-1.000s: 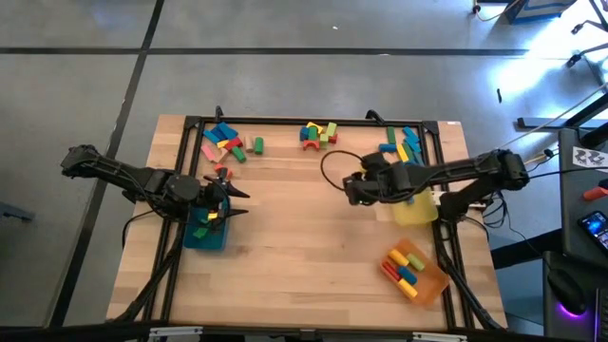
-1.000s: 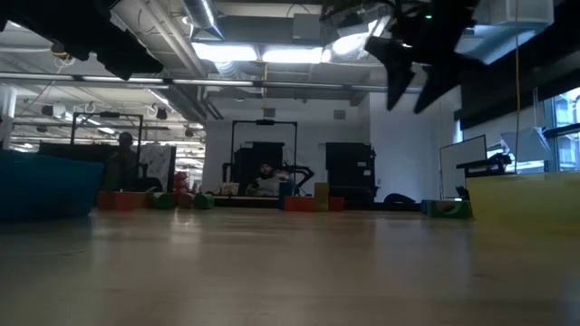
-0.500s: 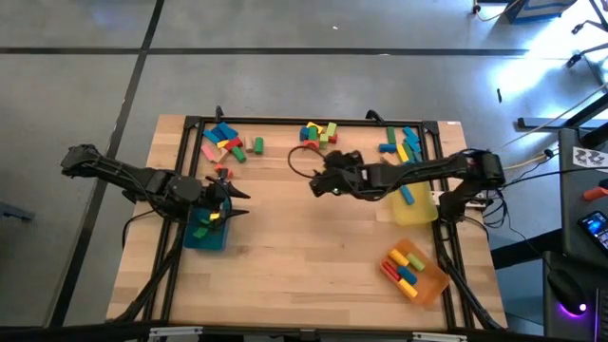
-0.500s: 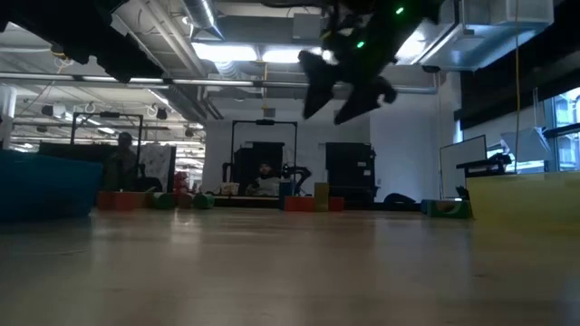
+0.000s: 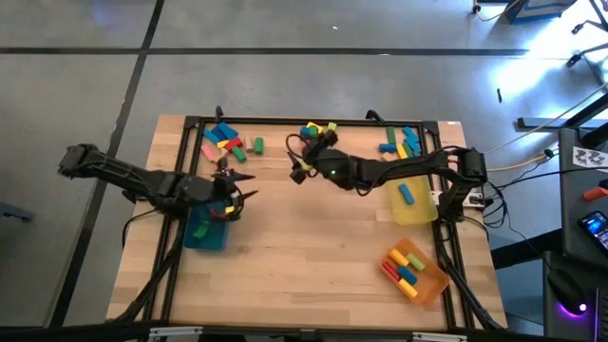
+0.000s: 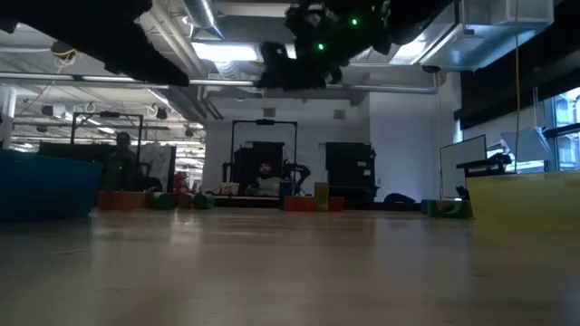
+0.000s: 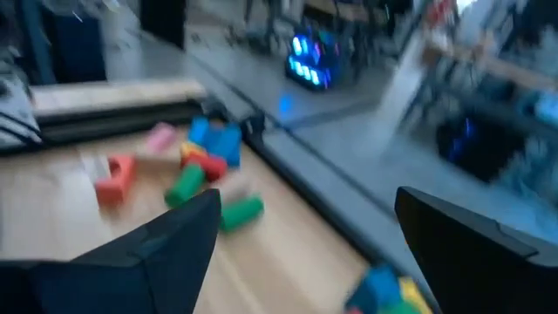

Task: Sort blocks by size
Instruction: Put the green cylindrical block into the orange bin

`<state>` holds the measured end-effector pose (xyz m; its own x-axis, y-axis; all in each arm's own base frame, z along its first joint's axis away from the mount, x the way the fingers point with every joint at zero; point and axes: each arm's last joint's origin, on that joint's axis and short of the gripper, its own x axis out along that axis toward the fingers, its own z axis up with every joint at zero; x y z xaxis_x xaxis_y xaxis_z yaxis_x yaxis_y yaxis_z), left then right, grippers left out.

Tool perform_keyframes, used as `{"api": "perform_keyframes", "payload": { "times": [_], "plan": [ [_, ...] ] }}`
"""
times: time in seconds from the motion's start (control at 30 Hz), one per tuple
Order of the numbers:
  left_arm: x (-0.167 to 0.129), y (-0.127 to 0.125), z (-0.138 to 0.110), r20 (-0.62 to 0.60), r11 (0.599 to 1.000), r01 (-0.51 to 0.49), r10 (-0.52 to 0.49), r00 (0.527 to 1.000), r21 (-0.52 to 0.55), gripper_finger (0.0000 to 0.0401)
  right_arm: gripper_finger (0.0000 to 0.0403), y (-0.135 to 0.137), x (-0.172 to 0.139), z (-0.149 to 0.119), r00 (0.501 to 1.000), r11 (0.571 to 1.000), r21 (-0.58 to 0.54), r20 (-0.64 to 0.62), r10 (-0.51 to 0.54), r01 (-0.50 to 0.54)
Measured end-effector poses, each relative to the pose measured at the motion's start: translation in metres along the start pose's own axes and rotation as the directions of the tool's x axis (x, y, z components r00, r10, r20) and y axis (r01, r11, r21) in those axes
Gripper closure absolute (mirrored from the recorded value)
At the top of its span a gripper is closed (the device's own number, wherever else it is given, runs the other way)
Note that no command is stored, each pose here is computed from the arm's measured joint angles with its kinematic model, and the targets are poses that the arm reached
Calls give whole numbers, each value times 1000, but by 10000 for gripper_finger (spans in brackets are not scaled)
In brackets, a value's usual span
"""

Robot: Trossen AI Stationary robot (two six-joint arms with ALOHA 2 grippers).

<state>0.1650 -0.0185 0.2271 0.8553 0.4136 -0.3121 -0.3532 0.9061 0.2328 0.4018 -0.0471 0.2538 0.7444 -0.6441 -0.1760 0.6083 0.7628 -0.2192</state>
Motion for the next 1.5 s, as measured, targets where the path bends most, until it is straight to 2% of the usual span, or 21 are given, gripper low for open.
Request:
{"api": "perform_keyframes", "payload": {
  "times": [0.17, 0.27, 0.47, 0.57, 0.67, 0.83, 0.93, 1.03, 1.13, 1.23, 1.37, 1.5],
  "plan": [
    [13, 13, 0, -34, 989, -137, 135, 990, -64, 210, 56, 1, -1, 15, 985, 995, -77, 150, 79, -68],
    [23, 22, 3, -69, 972, -204, 197, 978, -113, 210, 56, 1, -3, 21, 973, 993, -69, 203, 106, -94],
    [50, 35, 7, -166, 949, -307, 293, 942, -68, 210, 56, 11, -10, 22, 967, 988, -57, 206, 149, -140],
    [64, 44, 5, -242, 933, -359, 339, 909, -40, 210, 56, 15, -14, 31, 963, 988, -79, 226, 148, -133],
    [77, 57, 4, -296, 906, -419, 386, 874, -56, 210, 56, 19, -18, 44, 961, 992, -63, 248, 121, -109],
    [95, 79, -2, -377, 890, -442, 373, 848, -114, 210, 56, 26, -23, 55, 964, 988, -95, 227, 137, -118],
    [105, 91, -10, -428, 868, -484, 398, 812, -112, 210, 56, 32, -28, 54, 980, 979, -185, 158, 119, -89],
    [115, 103, -20, -481, 850, -500, 373, 794, -166, 210, 56, 37, -33, 46, 999, 948, -320, 44, 24, -8],
    [127, 111, -30, -527, 842, -488, 313, 790, -231, 210, 56, 40, -39, 41, 996, 917, -390, -8, -90, 80],
    [140, 117, -39, -574, 836, -505, 309, 758, -216, 210, 56, 40, -41, 39, 986, 891, -432, -25, -165, 138],
    [154, 121, -49, -621, 825, -526, 305, 722, -207, 210, 56, 39, -41, 37, 984, 878, -460, -44, -173, 133],
    [166, 124, -56, -654, 831, -527, 301, 695, -178, 210, 56, 39, -41, 36, 984, 875, -466, -49, -172, 130]
  ]
}}
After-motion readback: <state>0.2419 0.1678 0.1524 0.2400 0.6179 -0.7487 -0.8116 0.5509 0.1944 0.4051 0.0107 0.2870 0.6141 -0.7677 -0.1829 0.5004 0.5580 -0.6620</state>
